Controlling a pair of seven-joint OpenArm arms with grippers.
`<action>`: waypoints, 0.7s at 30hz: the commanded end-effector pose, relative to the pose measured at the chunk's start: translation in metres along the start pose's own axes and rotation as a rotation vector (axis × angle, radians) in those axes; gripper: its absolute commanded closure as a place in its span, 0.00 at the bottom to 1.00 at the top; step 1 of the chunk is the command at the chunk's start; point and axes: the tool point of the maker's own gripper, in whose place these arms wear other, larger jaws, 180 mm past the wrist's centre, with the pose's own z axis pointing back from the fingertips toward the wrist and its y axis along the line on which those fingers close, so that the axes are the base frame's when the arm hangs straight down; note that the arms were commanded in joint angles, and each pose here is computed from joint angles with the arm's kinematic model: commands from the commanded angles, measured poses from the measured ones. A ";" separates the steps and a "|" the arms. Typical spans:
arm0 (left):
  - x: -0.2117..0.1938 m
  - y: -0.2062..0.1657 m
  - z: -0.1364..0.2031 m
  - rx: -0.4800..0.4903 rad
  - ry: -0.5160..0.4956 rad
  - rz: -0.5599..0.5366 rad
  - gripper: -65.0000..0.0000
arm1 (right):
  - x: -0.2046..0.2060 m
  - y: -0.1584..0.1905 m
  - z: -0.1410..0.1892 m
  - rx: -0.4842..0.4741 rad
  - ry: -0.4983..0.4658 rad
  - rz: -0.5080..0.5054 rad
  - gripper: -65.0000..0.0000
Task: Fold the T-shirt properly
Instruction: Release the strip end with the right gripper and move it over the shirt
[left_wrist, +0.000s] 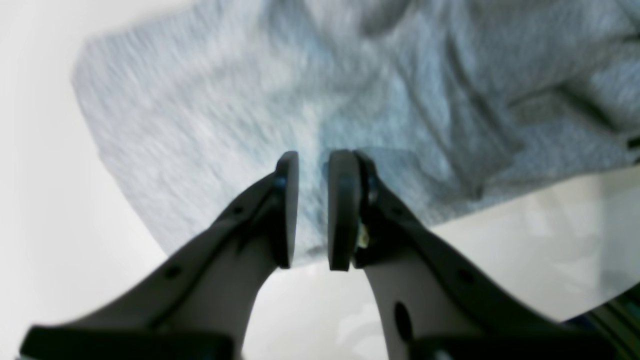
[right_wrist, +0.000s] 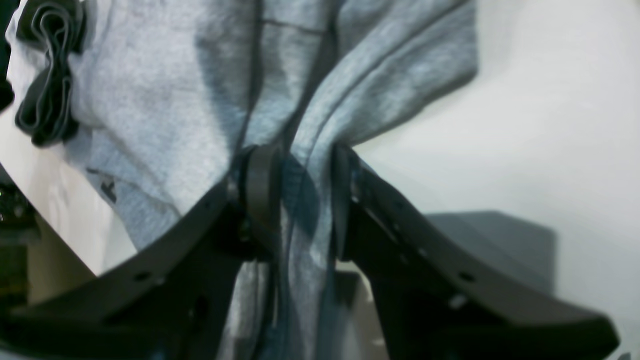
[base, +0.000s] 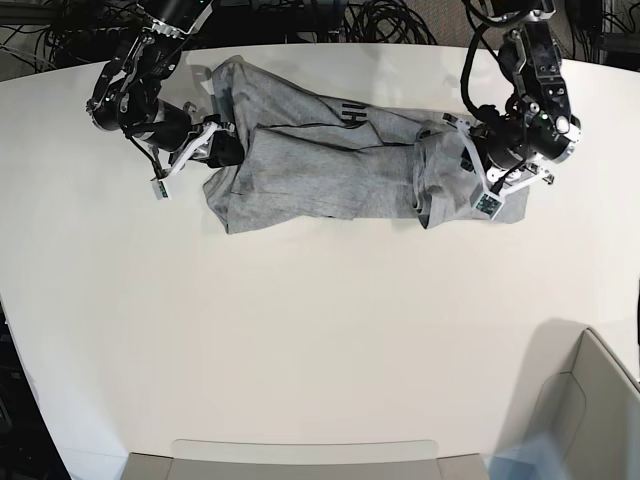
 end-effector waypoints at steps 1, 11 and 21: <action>0.003 0.006 0.005 0.019 -0.017 -0.013 0.84 | -0.020 -0.002 -0.002 -0.023 0.111 0.037 0.73; 0.001 0.005 0.005 0.017 -0.012 -0.013 0.84 | -0.018 0.026 -0.028 0.064 0.167 0.110 0.73; 0.000 0.010 0.007 0.030 -0.008 -0.021 0.84 | -0.011 0.042 -0.058 0.154 0.183 0.150 1.00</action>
